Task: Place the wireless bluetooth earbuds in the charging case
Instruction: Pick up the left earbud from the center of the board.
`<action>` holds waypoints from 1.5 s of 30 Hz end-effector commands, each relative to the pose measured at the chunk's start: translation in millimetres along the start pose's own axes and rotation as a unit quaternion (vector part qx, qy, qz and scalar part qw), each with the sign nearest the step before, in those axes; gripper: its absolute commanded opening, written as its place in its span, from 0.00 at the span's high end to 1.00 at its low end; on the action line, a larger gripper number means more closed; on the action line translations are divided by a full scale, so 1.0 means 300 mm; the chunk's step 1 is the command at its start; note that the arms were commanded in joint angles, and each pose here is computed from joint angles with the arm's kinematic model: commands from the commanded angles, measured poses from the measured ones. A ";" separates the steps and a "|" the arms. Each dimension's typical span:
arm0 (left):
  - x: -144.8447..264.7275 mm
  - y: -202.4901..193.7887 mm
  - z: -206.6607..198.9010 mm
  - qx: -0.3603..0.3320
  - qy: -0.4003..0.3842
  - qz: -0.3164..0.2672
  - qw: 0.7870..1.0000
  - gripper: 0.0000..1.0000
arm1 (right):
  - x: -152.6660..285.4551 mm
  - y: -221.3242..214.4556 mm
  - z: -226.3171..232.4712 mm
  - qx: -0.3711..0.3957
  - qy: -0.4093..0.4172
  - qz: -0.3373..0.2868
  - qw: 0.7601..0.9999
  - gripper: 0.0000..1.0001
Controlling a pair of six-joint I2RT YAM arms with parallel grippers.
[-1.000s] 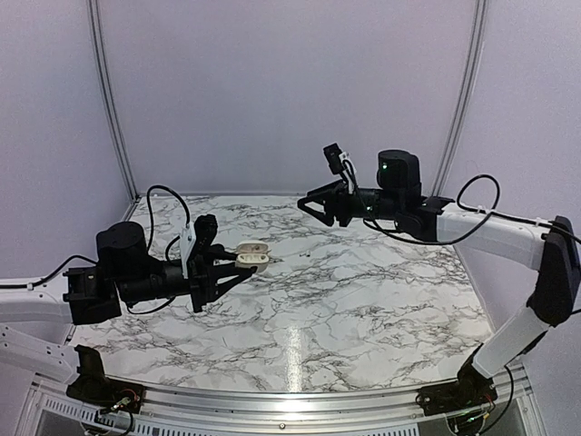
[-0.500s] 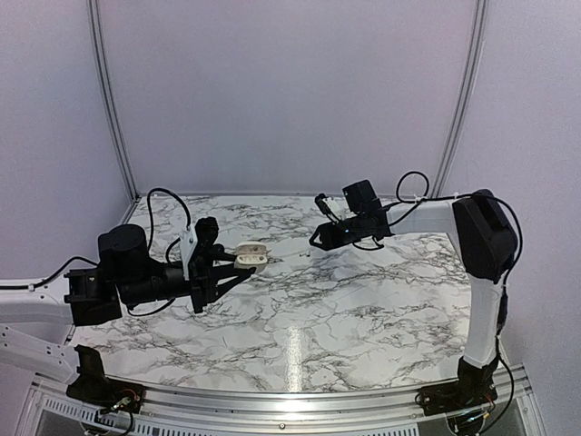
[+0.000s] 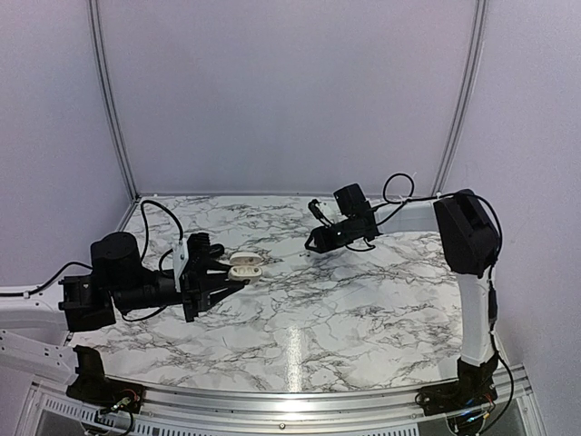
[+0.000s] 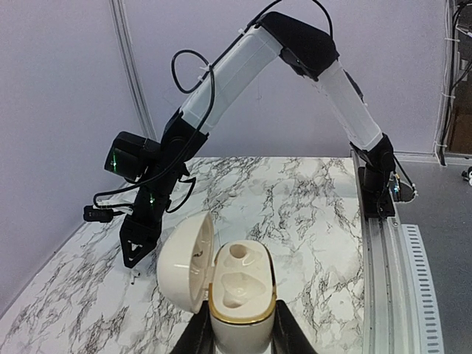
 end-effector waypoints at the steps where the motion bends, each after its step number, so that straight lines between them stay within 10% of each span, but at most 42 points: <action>1: 0.016 0.001 -0.021 -0.030 -0.018 -0.010 0.999 1.00 | 0.001 0.037 -0.022 0.005 0.000 -0.008 1.000 0.60; 37: 0.002 -0.003 0.009 -0.033 0.025 -0.003 0.999 1.00 | -0.089 -0.051 0.015 0.006 0.041 0.024 0.999 0.89; 45: 0.000 -0.003 0.020 -0.021 0.038 -0.003 0.999 1.00 | -0.087 -0.031 0.019 0.011 0.035 0.015 0.999 0.77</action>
Point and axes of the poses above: each gripper's point midway between its finger pads, its own x axis back along the fingers, its own z axis along the line the jaws close on, y = z × x, the point moved 6 cm from there along x, back along the fingers, and after that the axes turned 11 degrees about x, right-handed, at the moved point
